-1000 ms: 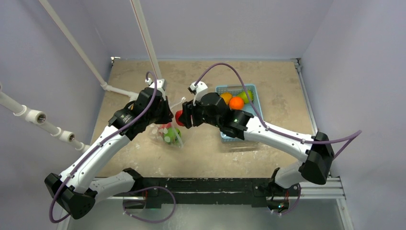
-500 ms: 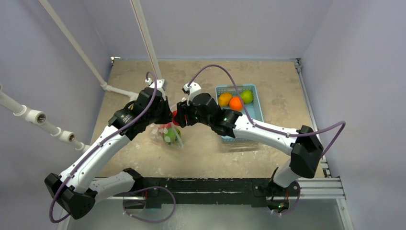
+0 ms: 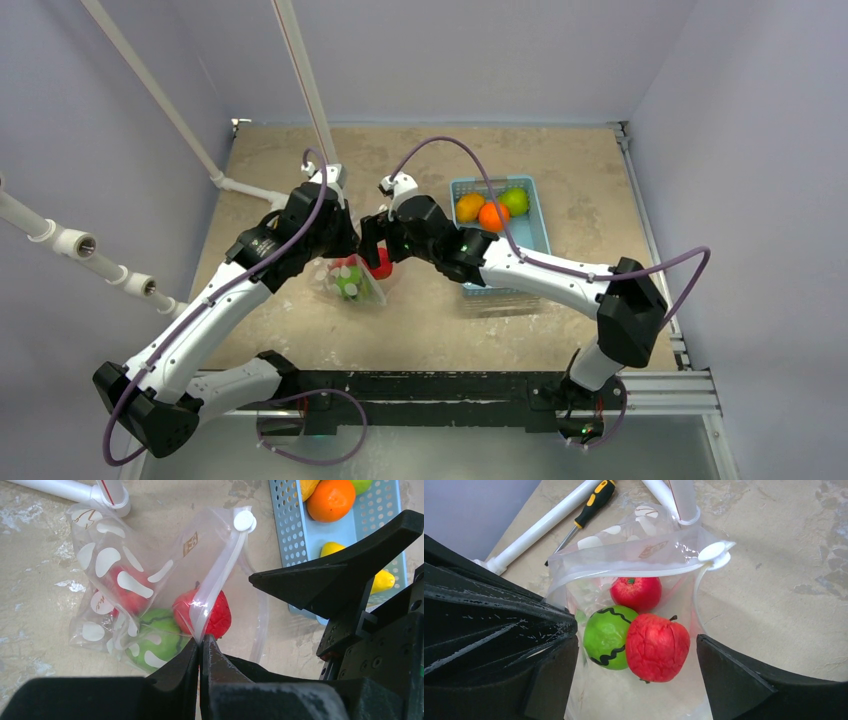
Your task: Place the food in the zip-top bag and seal the zipper
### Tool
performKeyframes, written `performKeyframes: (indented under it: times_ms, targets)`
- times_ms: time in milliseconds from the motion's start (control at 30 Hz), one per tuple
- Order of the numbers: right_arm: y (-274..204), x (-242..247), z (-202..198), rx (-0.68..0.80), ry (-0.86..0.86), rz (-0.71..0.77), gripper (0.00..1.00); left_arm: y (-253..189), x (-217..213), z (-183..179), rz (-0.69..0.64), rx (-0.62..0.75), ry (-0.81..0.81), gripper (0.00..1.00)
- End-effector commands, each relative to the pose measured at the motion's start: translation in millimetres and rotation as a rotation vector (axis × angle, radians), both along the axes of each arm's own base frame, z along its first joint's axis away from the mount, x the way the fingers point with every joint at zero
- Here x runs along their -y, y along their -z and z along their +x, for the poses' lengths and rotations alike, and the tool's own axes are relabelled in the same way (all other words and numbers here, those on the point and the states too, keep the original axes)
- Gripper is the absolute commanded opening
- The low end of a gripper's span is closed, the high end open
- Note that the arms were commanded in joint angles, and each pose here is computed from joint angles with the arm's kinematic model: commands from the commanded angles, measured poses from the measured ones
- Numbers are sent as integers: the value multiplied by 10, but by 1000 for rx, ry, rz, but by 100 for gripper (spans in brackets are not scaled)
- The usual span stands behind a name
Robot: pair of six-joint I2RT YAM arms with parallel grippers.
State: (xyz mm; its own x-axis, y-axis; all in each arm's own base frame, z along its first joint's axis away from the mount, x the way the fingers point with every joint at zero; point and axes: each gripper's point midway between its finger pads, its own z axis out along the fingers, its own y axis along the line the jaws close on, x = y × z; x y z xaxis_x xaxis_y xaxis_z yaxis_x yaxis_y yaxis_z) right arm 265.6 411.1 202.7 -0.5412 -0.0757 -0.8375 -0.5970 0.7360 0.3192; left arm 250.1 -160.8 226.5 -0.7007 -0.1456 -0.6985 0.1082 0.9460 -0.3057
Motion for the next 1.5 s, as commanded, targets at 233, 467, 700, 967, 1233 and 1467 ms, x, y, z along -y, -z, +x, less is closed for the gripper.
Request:
performKeyframes:
  times_ms: [233, 467, 700, 967, 1233, 1467]
  targets:
    - [-718, 201, 41, 77, 109, 128, 89, -184, 99, 24, -61, 34, 19, 0]
    - [-744, 639, 107, 81, 265, 71, 86, -163, 119, 45, -62, 32, 21, 0]
    - [-720, 1127, 300, 77, 407, 24, 85, -148, 126, 45, -62, 30, 24, 0]
    - [-536, 1727, 669, 49, 588, -42, 86, -152, 105, 28, -61, 34, 21, 0]
    - [-160, 2204, 954, -22, 740, -113, 88, -162, 72, 7, -57, 39, 15, 0]
    - [152, 2387, 1103, -70, 787, -141, 91, -162, 58, -1, -54, 42, 14, 0]
